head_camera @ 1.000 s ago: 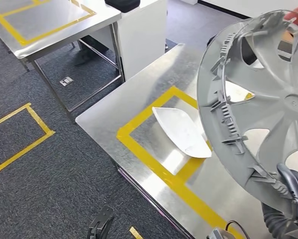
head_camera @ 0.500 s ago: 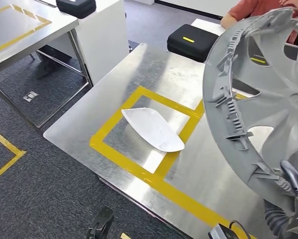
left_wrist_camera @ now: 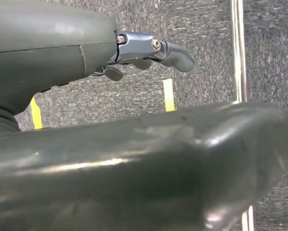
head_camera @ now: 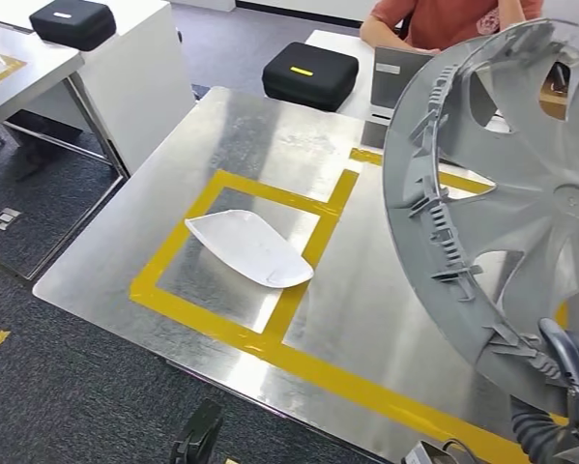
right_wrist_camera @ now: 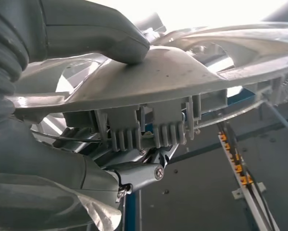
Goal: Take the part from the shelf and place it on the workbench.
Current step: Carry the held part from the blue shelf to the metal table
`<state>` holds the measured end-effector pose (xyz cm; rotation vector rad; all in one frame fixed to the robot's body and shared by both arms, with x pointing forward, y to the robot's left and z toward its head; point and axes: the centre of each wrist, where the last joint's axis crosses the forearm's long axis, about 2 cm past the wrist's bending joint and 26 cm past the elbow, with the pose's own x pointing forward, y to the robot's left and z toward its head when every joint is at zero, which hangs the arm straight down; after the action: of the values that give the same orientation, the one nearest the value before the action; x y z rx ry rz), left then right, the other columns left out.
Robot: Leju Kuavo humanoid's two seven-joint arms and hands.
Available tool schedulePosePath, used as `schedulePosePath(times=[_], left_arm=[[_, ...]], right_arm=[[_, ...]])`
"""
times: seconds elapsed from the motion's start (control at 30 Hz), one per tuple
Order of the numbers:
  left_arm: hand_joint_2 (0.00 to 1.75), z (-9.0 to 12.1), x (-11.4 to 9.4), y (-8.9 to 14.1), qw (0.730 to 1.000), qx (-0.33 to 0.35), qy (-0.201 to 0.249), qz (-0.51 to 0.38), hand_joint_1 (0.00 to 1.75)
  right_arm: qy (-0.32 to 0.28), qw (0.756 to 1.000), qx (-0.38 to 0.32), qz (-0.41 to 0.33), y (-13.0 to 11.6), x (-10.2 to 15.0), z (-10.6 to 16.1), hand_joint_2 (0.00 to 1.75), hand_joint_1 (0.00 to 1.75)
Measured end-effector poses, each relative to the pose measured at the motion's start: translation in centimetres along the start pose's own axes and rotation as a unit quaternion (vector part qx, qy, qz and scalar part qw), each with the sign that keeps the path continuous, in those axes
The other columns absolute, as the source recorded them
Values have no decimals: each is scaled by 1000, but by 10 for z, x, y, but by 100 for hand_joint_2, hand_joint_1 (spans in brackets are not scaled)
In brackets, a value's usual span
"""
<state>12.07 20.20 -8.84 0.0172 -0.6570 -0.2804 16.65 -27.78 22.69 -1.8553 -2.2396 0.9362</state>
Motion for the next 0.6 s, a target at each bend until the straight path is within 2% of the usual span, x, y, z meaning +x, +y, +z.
schedulePosePath(times=[0.6], left_arm=[[0,0,-1,2,1000,3,7,-2,0]], right_arm=[[6,1000,3,1,0,-1,1,175,175]])
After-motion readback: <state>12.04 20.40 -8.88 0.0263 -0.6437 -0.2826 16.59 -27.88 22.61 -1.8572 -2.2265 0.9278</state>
